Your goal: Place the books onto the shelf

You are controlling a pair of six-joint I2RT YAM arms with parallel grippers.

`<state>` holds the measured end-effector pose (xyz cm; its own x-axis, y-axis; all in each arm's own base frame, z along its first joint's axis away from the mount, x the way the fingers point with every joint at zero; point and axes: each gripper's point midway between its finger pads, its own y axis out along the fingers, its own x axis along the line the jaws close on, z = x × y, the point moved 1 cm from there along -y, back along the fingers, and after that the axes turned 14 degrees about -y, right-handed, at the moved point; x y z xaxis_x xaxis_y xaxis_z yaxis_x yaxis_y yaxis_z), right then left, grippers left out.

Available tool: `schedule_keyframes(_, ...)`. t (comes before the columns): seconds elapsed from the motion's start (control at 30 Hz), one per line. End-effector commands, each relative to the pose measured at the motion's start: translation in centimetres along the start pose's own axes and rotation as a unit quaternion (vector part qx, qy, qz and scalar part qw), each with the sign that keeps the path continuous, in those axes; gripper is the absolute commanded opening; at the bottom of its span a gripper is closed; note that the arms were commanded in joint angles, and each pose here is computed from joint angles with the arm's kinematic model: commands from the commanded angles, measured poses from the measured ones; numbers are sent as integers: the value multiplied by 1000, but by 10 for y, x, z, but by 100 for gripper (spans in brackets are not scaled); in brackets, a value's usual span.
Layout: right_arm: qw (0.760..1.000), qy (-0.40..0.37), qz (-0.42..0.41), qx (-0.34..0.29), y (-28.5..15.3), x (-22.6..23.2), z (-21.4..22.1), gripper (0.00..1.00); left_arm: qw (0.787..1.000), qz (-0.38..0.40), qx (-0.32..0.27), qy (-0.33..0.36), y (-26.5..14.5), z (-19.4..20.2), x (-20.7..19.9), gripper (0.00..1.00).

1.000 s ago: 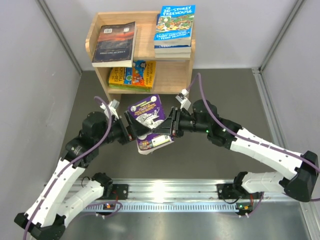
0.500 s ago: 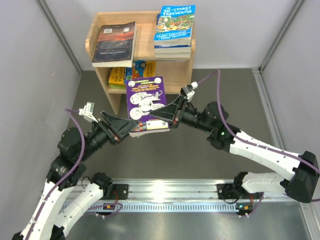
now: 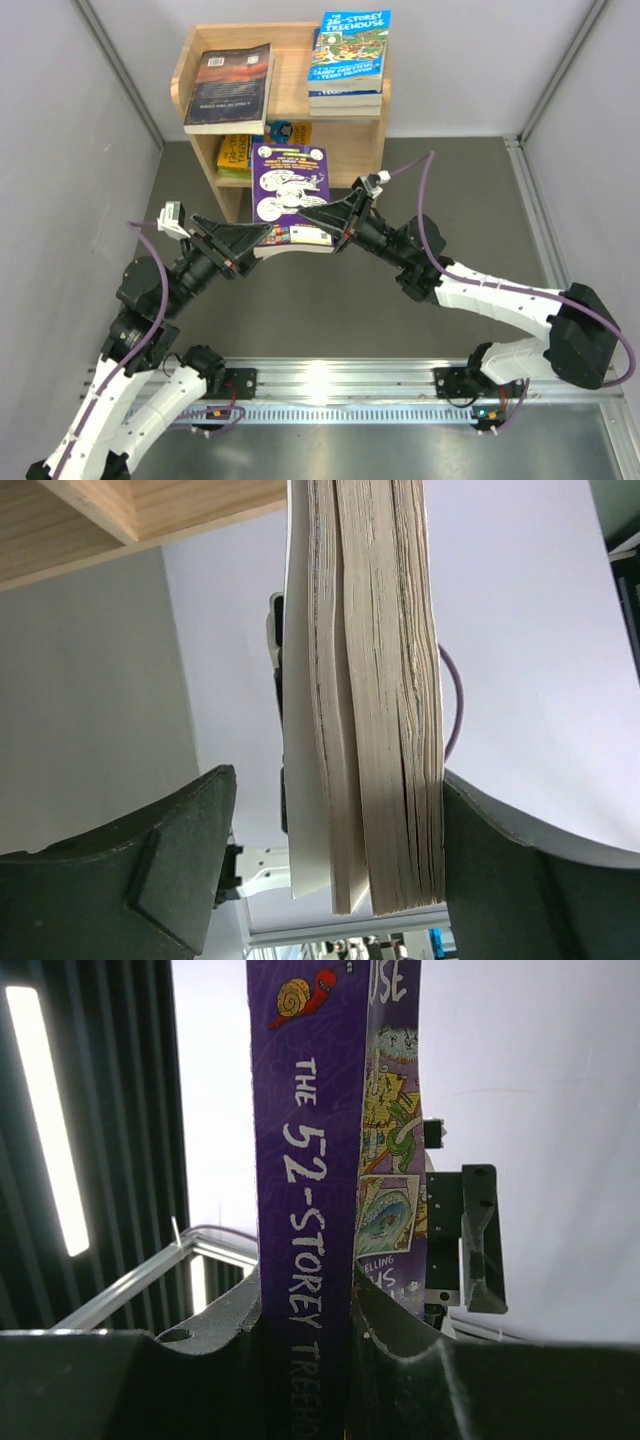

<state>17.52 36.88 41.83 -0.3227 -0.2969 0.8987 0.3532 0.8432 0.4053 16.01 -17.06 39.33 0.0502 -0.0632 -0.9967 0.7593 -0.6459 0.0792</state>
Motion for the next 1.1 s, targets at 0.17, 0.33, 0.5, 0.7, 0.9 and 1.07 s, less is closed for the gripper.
schedule_keyframes(0.17,986,6,-166,-32,-16,90,-8,0,1000,11,-9,7,12,-5,-25,55)
schedule_keyframes(0.33,986,-18,-165,-16,-7,102,-4,0,999,14,-13,30,15,-7,-40,21)
schedule_keyframes(0.5,990,-61,-122,17,21,107,2,0,994,10,-33,104,13,-13,-74,0)
schedule_keyframes(0.7,987,-130,-77,62,68,121,5,18,974,-16,-55,220,15,-26,-117,0)
schedule_keyframes(0.9,983,-145,-81,85,105,127,0,82,947,-44,-109,299,39,-55,-141,0)
schedule_keyframes(1.07,982,-134,-85,100,106,123,3,86,923,-47,-135,358,74,-75,-163,0)
